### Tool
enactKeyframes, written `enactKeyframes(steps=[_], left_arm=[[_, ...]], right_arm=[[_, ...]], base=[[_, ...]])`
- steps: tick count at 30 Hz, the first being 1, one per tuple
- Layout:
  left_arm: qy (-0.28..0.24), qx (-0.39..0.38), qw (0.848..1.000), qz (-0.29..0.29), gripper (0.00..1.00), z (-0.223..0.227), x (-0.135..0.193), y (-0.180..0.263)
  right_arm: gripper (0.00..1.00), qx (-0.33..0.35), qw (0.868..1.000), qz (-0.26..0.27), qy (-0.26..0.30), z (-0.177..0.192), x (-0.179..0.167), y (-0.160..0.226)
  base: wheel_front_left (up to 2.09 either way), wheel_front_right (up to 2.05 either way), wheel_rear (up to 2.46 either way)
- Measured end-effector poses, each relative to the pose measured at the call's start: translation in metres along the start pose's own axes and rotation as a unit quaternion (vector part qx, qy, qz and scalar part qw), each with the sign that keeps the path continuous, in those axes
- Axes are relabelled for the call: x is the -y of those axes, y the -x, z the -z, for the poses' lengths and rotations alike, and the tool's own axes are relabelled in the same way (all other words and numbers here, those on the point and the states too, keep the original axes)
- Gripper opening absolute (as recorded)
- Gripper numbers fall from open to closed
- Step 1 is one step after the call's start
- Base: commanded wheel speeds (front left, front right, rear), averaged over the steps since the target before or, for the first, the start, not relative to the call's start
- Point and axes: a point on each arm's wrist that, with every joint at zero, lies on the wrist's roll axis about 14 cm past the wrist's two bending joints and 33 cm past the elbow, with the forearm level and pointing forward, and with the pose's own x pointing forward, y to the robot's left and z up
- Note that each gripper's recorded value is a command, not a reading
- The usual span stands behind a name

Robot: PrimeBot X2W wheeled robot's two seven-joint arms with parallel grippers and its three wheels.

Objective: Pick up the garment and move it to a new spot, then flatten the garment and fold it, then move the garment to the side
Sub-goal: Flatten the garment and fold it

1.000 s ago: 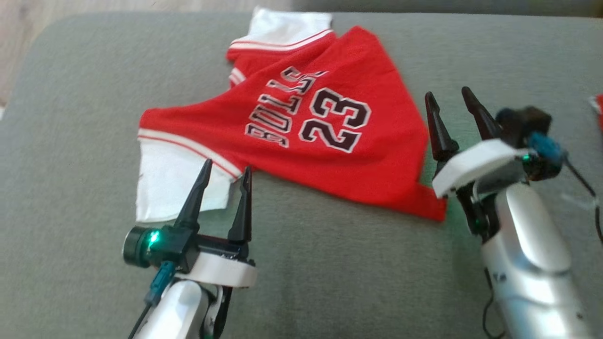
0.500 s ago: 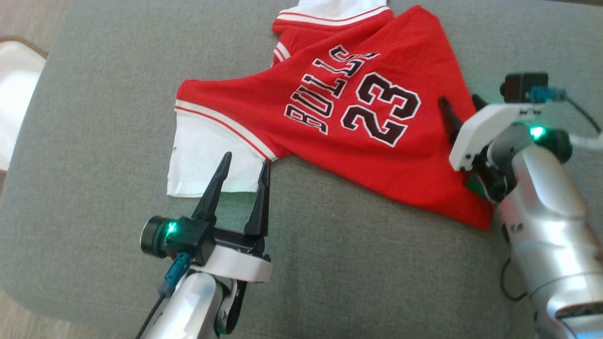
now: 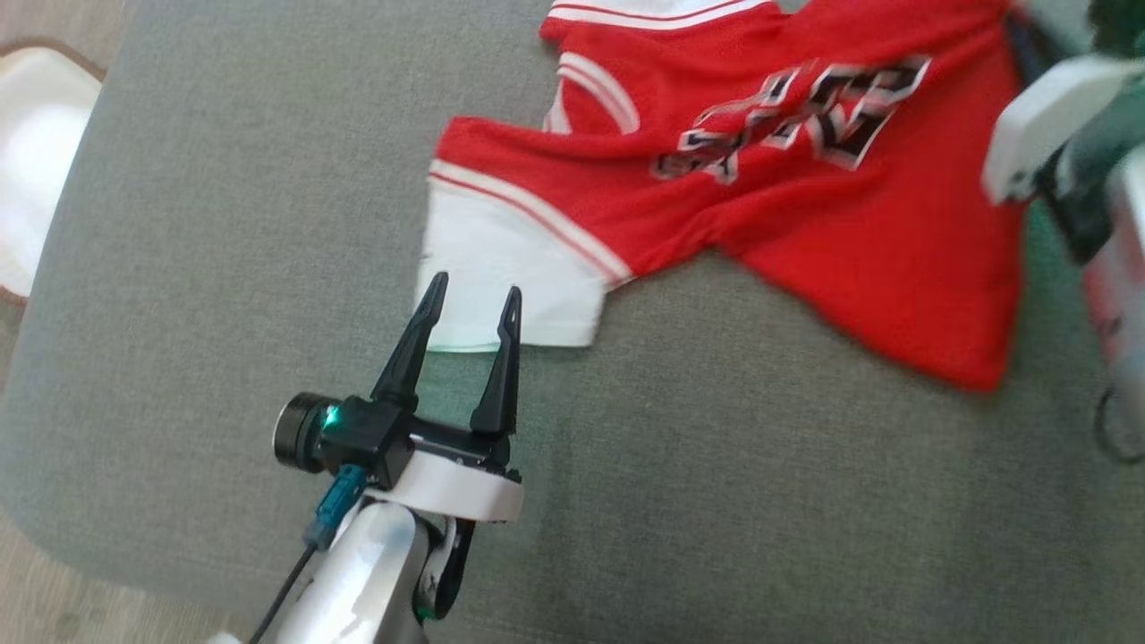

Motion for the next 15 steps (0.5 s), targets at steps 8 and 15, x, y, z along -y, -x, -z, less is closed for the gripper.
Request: enactKeyframes(steps=[8, 15], left_arm=[[0.007, -0.005, 1.0, -0.008, 1.0, 0.002, -0.005, 0.002], [0.009, -0.004, 1.0, -0.012, 1.0, 0.0, -0.007, 0.0]], right_arm=[[0.0, 0.026, 0.984, -0.003, 0.179, -0.033, 0.013, -0.02], [1.0, 0.044, 0.971, -0.002, 0.233, -0.044, 0.018, -0.028]], base=[[0.0, 0.0, 0.0], [0.0, 0.0, 0.0]])
